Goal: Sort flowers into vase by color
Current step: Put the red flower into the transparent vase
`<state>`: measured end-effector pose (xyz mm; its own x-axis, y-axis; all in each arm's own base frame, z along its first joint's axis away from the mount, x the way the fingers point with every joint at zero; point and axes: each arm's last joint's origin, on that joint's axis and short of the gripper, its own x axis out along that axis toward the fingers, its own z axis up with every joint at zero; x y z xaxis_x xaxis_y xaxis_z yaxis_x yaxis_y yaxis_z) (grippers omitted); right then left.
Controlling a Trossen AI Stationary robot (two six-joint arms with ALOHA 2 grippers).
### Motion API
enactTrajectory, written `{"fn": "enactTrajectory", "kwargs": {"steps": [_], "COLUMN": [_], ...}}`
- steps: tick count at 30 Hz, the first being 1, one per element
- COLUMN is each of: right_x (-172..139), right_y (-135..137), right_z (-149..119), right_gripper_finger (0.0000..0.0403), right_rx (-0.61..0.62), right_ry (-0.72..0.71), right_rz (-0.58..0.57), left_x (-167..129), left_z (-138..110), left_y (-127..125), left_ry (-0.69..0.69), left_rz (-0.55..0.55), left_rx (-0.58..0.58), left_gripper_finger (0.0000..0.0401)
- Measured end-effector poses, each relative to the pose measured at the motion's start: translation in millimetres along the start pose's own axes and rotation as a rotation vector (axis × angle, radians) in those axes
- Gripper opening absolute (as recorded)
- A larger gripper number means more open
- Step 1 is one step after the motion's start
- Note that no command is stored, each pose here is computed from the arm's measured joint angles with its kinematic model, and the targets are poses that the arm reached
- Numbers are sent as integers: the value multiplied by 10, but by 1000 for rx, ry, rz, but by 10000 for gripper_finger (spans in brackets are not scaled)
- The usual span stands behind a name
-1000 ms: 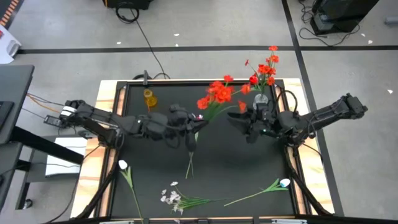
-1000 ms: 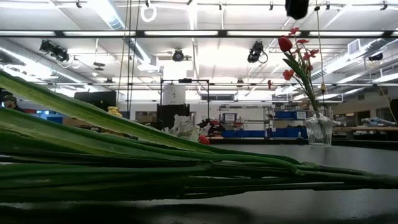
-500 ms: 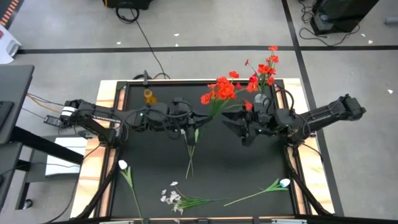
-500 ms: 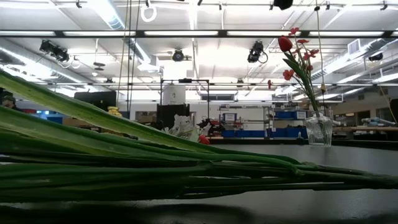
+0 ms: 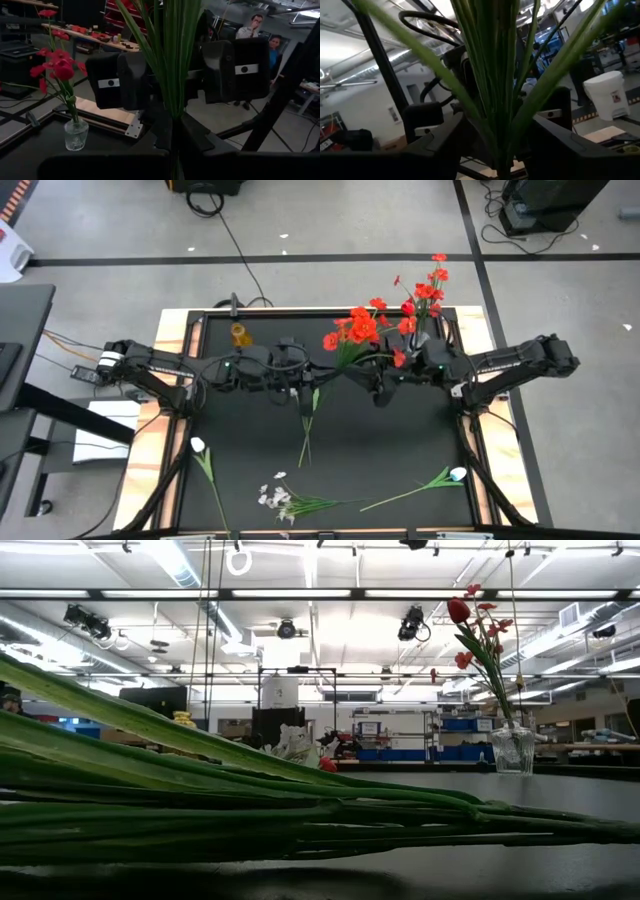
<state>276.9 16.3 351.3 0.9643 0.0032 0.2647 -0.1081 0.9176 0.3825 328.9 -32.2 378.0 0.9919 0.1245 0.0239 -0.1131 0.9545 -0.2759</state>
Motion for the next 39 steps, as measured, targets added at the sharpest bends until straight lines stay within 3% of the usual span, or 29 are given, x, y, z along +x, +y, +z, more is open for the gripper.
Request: {"fn": "enactTrajectory", "kwargs": {"steps": [4, 13, 17, 22, 33, 39], "right_x": [12, 8, 7, 7, -27, -131], "right_y": [-27, -47, -47, -55, -101, -105], "right_z": [20, 12, 11, 8, 1, 50], "right_gripper_finger": [181, 54, 16, 14, 14, 14], "right_rx": [2, 2, -5, -9, -49, -94], "right_ry": [14, 32, 35, 37, 72, 110], "right_rz": [5, -4, -3, -11, -97, -188], "left_x": [0, 0, 0, 0, 0, -2], "left_z": [-1, -9, -14, -17, -70, -68], "left_y": [0, 3, 4, 5, 38, 42], "left_ry": [1, 9, 14, 17, 72, 71], "left_rz": [0, 3, 5, 7, 32, 42], "left_rx": [0, 0, 1, 2, 15, 3], "left_gripper_finger": [20, 20, 20, 39, 140, 155]}}
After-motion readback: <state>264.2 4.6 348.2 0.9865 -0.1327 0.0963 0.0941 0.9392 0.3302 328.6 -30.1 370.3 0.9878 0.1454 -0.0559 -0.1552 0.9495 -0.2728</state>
